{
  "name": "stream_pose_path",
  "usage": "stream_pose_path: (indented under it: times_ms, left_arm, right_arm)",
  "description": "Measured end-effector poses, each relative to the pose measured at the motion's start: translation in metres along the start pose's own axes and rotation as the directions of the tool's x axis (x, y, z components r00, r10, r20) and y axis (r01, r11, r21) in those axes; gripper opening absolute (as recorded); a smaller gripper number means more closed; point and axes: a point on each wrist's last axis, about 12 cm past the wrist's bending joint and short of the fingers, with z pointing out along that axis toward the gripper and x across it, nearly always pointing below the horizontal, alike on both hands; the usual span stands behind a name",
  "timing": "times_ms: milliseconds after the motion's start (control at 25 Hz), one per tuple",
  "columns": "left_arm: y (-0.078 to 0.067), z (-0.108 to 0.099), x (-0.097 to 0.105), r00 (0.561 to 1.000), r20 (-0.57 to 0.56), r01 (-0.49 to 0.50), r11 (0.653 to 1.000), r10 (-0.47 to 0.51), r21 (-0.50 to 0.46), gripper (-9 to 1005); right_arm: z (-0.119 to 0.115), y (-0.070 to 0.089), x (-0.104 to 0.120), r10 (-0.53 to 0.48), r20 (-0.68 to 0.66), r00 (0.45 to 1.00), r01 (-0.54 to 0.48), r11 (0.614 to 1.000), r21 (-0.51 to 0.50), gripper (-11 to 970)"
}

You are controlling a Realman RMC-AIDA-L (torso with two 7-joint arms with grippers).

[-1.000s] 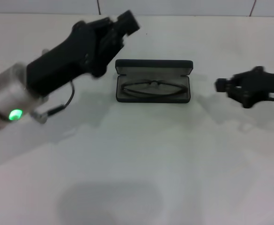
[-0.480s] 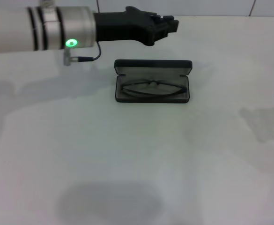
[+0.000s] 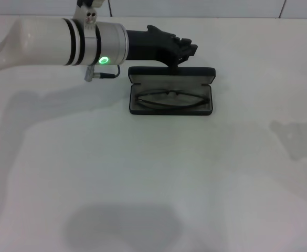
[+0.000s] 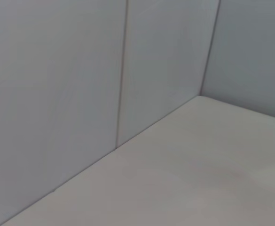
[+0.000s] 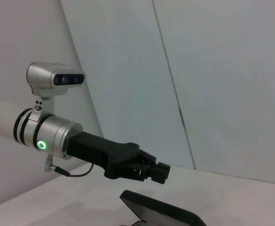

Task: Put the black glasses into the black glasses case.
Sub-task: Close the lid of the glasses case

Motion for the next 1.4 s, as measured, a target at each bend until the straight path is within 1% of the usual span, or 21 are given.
stream_pose_path:
  times_ms: [160,240,360,600,1400]
  left_arm:
    - [0.0058,-0.0055,0.0029,1.0,-0.016,0.006,1.0,-0.006,-0.017,175]
    - [0.0092,-0.008,0.0033,0.999,-0.045,0.002,1.0,-0.003,-0.023,174]
    - [0.0107,-0.0088,0.0053,0.996,-0.085,-0.007,1.0,0.005,-0.026,174]
    - [0.0084,-0.0065,0.0079,0.994,-0.11,-0.022,1.0,0.02,-0.021,174]
    - [0.0011,-0.0008,0.0111,0.99,-0.132,-0.041,0.999,0.041,0.005,177]
  right_arm:
    - [0.0034,-0.0011,-0.0021,-0.007,-0.003,1.0,0.007,1.0,-0.007,144]
    - [0.005,-0.0016,-0.0028,-0.009,-0.004,1.0,0.009,1.0,-0.008,145]
    - [0.0075,-0.0023,-0.003,-0.008,-0.006,1.0,0.008,1.0,-0.01,147]
    - [0.0095,-0.0028,-0.0013,-0.001,-0.005,1.0,0.001,1.0,-0.011,150]
    - [0.0106,-0.0027,-0.001,-0.006,-0.006,1.0,0.006,1.0,-0.014,162]
